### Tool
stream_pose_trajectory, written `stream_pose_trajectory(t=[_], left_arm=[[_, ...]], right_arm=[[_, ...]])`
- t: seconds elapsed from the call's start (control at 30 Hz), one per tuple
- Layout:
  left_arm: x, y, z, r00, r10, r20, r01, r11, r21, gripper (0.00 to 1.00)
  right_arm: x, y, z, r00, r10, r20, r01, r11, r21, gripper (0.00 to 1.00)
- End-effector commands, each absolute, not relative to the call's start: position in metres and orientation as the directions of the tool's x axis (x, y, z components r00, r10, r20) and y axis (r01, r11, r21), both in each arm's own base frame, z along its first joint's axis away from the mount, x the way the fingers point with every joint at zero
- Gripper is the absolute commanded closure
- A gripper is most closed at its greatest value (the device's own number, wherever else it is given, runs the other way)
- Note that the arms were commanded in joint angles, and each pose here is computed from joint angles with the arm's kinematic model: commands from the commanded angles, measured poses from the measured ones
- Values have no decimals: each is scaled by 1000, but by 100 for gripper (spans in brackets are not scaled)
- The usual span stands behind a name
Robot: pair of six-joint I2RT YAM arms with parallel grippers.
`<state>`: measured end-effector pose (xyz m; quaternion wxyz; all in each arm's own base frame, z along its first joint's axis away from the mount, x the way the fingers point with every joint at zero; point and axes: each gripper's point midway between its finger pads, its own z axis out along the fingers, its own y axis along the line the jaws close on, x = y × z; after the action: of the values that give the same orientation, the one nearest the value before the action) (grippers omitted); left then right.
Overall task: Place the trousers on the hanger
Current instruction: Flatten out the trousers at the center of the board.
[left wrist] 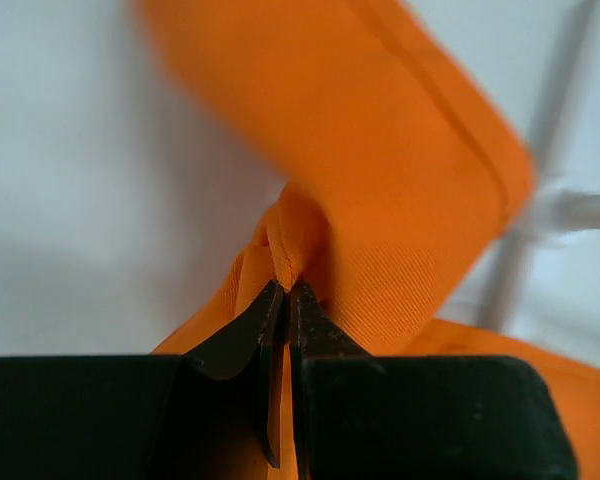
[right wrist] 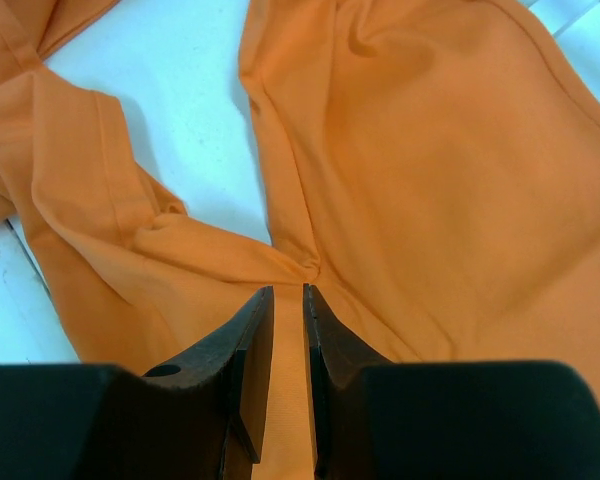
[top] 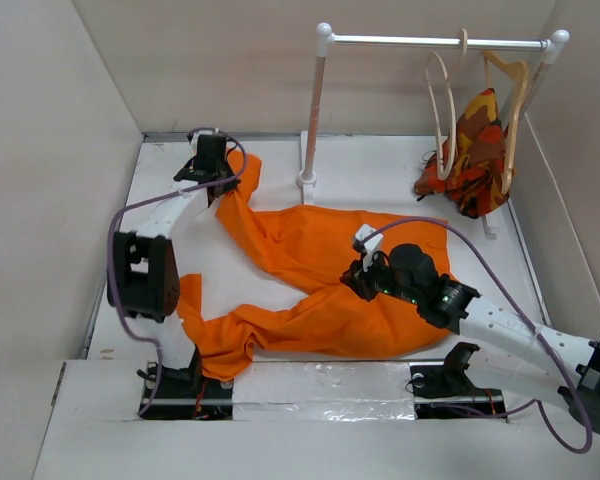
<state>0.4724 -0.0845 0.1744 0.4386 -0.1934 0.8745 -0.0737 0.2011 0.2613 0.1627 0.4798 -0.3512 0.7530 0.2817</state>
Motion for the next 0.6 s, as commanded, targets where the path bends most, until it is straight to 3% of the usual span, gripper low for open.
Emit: stream_pose_trajectory(t=[0.0,0.1,0.2,0.23,0.27,0.5,0.57], left_arm=[[470,-51,148,-557,-437,-706,-349,895,-279,100],[483,-52,162,-540,-441,-717,-329,894,-303,100],[490,-64,171,-555,-413,-722,-276,911,-308,79],[489,-71,173,-561,-396,-727,-260,918,-299,67],[489,-69,175,-558,-389,-733,-261,921,-289,65],[493,-8,194,-403,-498,-768,-363,857,-366,56],[505,-6,177,-430,-499,-752,-373,857,-356,56]], right_arm=[[203,262,173,-276,-255,-927,-803,591,77,76],[205,265,177,-260,-235,-937,-807,586,77,76],[205,270,178,-265,-238,-935,-815,573,85,76],[205,271,179,-266,-237,-934,-816,571,87,76],[206,273,177,-272,-243,-931,-817,570,90,76],[206,284,174,-279,-268,-922,-828,553,90,76],[205,287,175,-275,-271,-922,-833,546,88,85]])
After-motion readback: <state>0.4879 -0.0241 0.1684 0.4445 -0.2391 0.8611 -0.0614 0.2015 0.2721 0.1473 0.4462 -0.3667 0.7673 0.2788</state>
